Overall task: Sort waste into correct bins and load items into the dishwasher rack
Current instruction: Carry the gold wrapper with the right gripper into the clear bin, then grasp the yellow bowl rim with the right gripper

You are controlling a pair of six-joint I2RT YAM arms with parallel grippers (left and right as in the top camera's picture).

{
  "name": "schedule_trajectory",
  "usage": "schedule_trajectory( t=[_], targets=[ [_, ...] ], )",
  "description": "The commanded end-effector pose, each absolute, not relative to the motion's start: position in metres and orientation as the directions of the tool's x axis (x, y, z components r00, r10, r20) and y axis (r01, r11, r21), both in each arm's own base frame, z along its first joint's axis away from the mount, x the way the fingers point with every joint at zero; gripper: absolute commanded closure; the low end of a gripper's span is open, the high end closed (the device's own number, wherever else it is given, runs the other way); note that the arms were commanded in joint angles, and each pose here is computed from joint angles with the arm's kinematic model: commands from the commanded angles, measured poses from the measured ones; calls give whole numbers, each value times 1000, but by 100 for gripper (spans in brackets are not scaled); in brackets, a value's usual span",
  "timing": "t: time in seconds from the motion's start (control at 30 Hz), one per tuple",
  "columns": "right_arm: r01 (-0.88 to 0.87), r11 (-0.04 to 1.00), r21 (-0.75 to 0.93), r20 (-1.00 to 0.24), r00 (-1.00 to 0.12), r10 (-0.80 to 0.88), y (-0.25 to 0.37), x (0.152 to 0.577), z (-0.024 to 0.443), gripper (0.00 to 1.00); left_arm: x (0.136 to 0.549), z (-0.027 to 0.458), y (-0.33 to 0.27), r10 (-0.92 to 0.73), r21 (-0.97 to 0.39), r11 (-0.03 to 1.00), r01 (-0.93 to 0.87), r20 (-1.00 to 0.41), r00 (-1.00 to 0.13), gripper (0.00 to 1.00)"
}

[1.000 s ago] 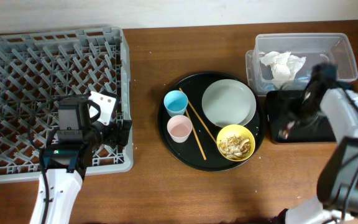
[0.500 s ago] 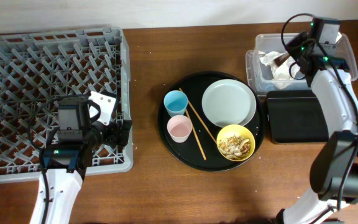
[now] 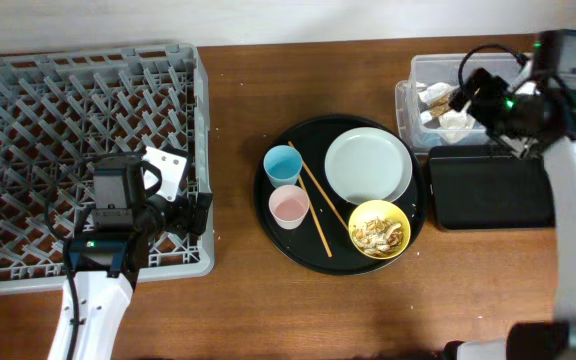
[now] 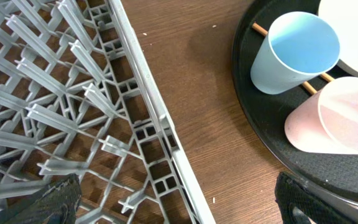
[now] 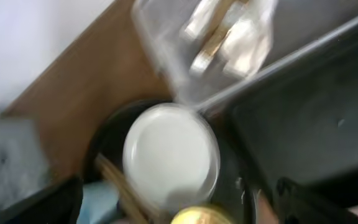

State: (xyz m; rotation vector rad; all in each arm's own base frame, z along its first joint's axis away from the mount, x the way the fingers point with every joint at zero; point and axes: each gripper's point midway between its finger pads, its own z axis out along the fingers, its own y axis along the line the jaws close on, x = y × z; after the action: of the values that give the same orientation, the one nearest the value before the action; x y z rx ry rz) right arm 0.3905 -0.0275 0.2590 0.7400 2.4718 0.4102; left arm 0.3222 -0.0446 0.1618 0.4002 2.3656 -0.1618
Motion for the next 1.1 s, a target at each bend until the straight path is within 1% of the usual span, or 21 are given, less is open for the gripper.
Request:
schedule_trajectory(
  t=[0.0,0.07,0.1,0.2,0.23,0.3,0.33,0.37,0.4,0.5,0.53,0.6,0.73,0.83,0.9,0.93,0.97,1.07],
  targets=[
    [207,859,469,-294,-880,373,29,365,248,10,326,170,-44,248,10,942,336,-694,-675,1],
    [135,899,417,-250,-934,256,58,352,228,25,326,170,-44,249,11,942,336,-695,-675,1],
    [124,915,383,-237,-945,227,66,349,219,27,326,170,-44,249,11,942,336,-694,-675,1],
    [134,950,283,-160,-970,185,94,337,183,29,326,170,-44,249,11,942,336,-694,-675,1],
    [118,956,268,-139,-977,159,102,333,173,31,326,170,-44,249,11,942,336,-695,-675,1],
    [146,970,192,-63,-985,161,116,322,142,33,326,170,-44,249,11,942,336,-695,-675,1],
    [158,974,161,-35,-986,165,122,318,127,35,326,170,-44,248,10,942,336,-695,-675,1],
    [163,976,144,-13,-986,166,125,315,116,36,326,170,-44,249,11,942,336,-694,-675,1],
    [151,980,131,13,-989,150,131,312,104,40,326,170,-44,249,11,942,336,-695,-675,1],
    [142,985,96,71,-988,136,141,302,78,44,326,170,-44,249,11,942,336,-695,-675,1],
    [161,984,74,97,-983,154,140,297,64,45,326,170,-44,249,11,942,336,-695,-675,1],
    [166,984,61,119,-980,158,139,293,54,47,326,170,-44,248,10,942,336,-695,-675,1],
    [167,984,58,125,-979,159,136,287,35,62,326,170,-44,249,11,942,336,-695,-675,1],
    [167,984,56,128,-979,158,134,282,25,71,326,170,-44,249,11,942,336,-695,-675,1],
    [167,985,54,130,-979,159,134,281,23,82,326,170,-44,249,11,942,336,-695,-675,1],
    [167,984,55,128,-979,159,134,281,23,92,326,170,-44,249,11,942,336,-695,-675,1],
    [167,985,55,128,-979,159,134,282,23,96,326,170,-44,249,11,942,336,-695,-675,1],
    [166,985,52,127,-979,159,133,282,23,96,326,170,-44,249,11,942,336,-694,-675,1]
  ],
)
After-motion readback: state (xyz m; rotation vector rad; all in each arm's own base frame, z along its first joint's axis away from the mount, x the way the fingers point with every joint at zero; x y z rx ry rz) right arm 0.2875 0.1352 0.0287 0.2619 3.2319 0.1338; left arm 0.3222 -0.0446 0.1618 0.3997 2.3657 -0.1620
